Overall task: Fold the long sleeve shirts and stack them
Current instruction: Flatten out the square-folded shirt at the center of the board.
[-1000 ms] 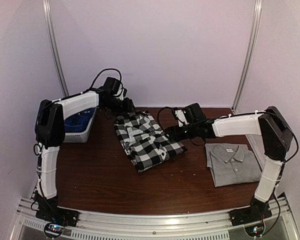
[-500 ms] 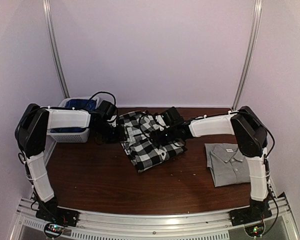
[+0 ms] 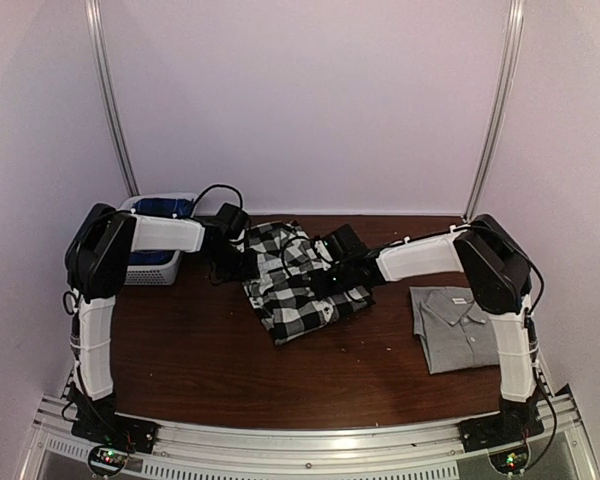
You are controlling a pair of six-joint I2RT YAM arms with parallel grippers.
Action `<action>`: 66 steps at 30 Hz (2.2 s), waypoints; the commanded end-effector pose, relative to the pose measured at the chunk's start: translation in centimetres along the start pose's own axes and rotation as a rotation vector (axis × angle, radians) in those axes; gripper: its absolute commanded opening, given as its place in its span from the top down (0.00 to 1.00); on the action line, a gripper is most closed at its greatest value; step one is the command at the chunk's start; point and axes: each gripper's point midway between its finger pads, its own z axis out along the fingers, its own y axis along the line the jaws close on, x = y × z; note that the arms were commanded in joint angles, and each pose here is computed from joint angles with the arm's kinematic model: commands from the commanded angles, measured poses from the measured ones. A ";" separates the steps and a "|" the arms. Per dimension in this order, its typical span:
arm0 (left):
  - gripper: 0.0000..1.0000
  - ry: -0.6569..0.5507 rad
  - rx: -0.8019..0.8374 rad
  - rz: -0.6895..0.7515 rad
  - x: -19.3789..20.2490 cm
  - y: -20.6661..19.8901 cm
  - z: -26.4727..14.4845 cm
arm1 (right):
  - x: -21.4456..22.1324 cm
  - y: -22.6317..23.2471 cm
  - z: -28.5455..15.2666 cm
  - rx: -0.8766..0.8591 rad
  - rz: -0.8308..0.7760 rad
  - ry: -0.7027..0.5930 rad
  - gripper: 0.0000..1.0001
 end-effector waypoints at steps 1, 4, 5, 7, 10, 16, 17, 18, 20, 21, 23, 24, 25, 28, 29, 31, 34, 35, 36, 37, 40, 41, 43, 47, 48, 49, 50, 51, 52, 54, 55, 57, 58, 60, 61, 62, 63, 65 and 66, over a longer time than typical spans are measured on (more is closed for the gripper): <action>0.54 -0.057 -0.002 0.028 -2.7 -0.5 0.9 | 1.3 0.6 -0.9 -0.043 0.035 0.021 0.71; 0.65 -0.071 0.007 0.041 -3.8 -1.0 1.6 | 0.6 0.7 -2.4 -0.043 0.051 -0.013 0.91; 0.69 -0.074 0.016 0.047 -4.1 -1.3 1.7 | 0.1 0.7 -3.2 -0.039 0.057 -0.034 0.94; 0.77 -0.082 0.034 0.065 -5.0 -2.0 2.2 | -0.6 0.6 -4.8 -0.034 0.073 -0.070 1.00; 0.86 -0.086 0.049 0.088 -6.2 -2.8 3.4 | -1.2 1.2 -7.5 -0.064 0.094 -0.122 1.00; 0.94 -0.123 0.104 0.104 -9.8 -4.8 4.2 | 1.6 4.9 -12.0 -0.170 0.036 -0.161 1.00; 0.95 -0.128 0.113 0.104 -10.1 -4.9 4.3 | 2.3 5.3 -12.5 -0.185 0.019 -0.160 1.00; 0.95 -0.130 0.121 0.102 -10.4 -5.1 4.4 | 3.1 6.5 -13.3 -0.215 -0.012 -0.158 1.00; 0.95 -0.136 0.132 0.099 -10.9 -5.1 4.5 | 5.5 8.0 -14.1 -0.252 -0.066 -0.132 1.00; 0.95 -0.138 0.138 0.097 -11.1 -5.1 4.6 | 6.7 8.7 -14.6 -0.270 -0.095 -0.118 1.00; 0.96 -0.141 0.145 0.097 -11.3 -5.1 4.6 | 9.2 9.6 -15.4 -0.303 -0.145 -0.086 1.00; 0.96 -0.142 0.146 0.098 -11.4 -5.0 4.6 | 10.5 9.8 -15.7 -0.318 -0.162 -0.067 0.99; 0.96 -0.141 0.147 0.099 -11.4 -4.9 4.6 | 11.4 9.9 -15.9 -0.337 -0.171 -0.049 0.97; 0.96 -0.135 0.153 0.103 -11.4 -4.8 4.8 | 13.2 10.3 -17.1 -0.391 -0.185 -0.015 0.84; 0.96 -0.134 0.154 0.104 -11.3 -4.8 4.9 | 13.3 10.4 -17.6 -0.402 -0.189 -0.016 0.78; 0.95 -0.129 0.156 0.107 -11.2 -4.8 4.9 | 13.1 10.2 -18.3 -0.399 -0.194 -0.024 0.63; 0.88 -0.121 0.169 0.117 -11.1 -4.9 4.9 | 12.4 9.5 -19.0 -0.357 -0.199 -0.029 0.45; 0.84 -0.115 0.173 0.123 -11.1 -5.0 4.8 | 11.9 9.1 -19.2 -0.329 -0.192 -0.038 0.39; 0.77 -0.113 0.179 0.128 -11.1 -5.2 4.5 | 11.5 8.5 -19.2 -0.291 -0.179 -0.047 0.35; 0.72 -0.114 0.184 0.134 -11.2 -5.3 4.2 | 10.9 8.0 -19.3 -0.259 -0.168 -0.054 0.31; 0.58 -0.140 0.192 0.155 -11.9 -5.9 2.1 | 9.3 6.0 -19.3 -0.154 -0.123 -0.072 0.24; 0.53 -0.150 0.195 0.161 -12.2 -6.1 1.2 | 8.6 5.6 -19.4 -0.137 -0.105 -0.083 0.24; 0.44 -0.181 0.203 0.173 -12.8 -6.7 -1.2 | 7.2 4.5 -19.8 -0.098 -0.060 -0.118 0.23; 0.34 -0.194 0.226 0.214 -12.0 -8.4 -4.3 | 4.8 3.2 -20.2 -0.083 0.014 -0.186 0.20; 0.32 -0.190 0.234 0.226 -11.5 -8.9 -4.8 | 4.4 2.9 -20.0 -0.077 0.026 -0.188 0.20; 0.31 -0.184 0.242 0.238 -10.9 -9.5 -5.2 | 4.2 2.7 -19.8 -0.069 0.036 -0.187 0.20; 0.29 -0.175 0.251 0.248 -10.2 -10.0 -5.5 | 4.0 2.4 -19.5 -0.060 0.045 -0.182 0.19; 0.29 -0.158 0.261 0.259 -9.3 -10.5 -5.5 | 3.9 2.3 -19.3 -0.053 0.050 -0.176 0.19; 0.28 -0.145 0.273 0.269 -8.5 -11.1 -5.6 | 3.9 2.2 -19.1 -0.051 0.055 -0.172 0.19; 0.28 -0.117 0.301 0.297 -6.8 -12.6 -5.5 | 3.9 2.1 -18.7 -0.053 0.060 -0.164 0.18; 0.27 -0.103 0.312 0.310 -6.1 -13.3 -5.4 | 4.0 2.1 -18.5 -0.056 0.060 -0.156 0.19; 0.27 -0.075 0.340 0.334 -4.6 -14.7 -5.0 | 4.4 2.3 -18.0 -0.074 0.058 -0.135 0.19; 0.27 -0.058 0.356 0.345 -3.9 -15.3 -4.7 | 4.6 2.6 -17.8 -0.088 0.055 -0.124 0.18; 0.26 -0.028 0.369 0.363 -2.7 -16.3 -4.1 | 5.0 3.1 -17.4 -0.117 0.049 -0.102 0.19; 0.26 -0.004 0.367 0.372 -1.9 -16.6 -3.4 | 5.3 3.3 -17.2 -0.127 0.045 -0.089 0.19; 0.26 0.011 0.365 0.380 -1.4 -16.9 -3.1 | 5.6 3.5 -17.1 -0.138 0.043 -0.080 0.19; 0.26 0.029 0.362 0.385 -0.9 -17.1 -2.7 | 6.0 3.5 -16.8 -0.141 0.042 -0.068 0.20; 0.27 0.053 0.358 0.399 -0.1 -17.5 -2.2 | 6.7 3.6 -16.5 -0.143 0.042 -0.052 0.23; 0.27 0.061 0.352 0.404 0.3 -17.5 -2.0 | 6.9 3.6 -16.3 -0.144 0.043 -0.046 0.24</action>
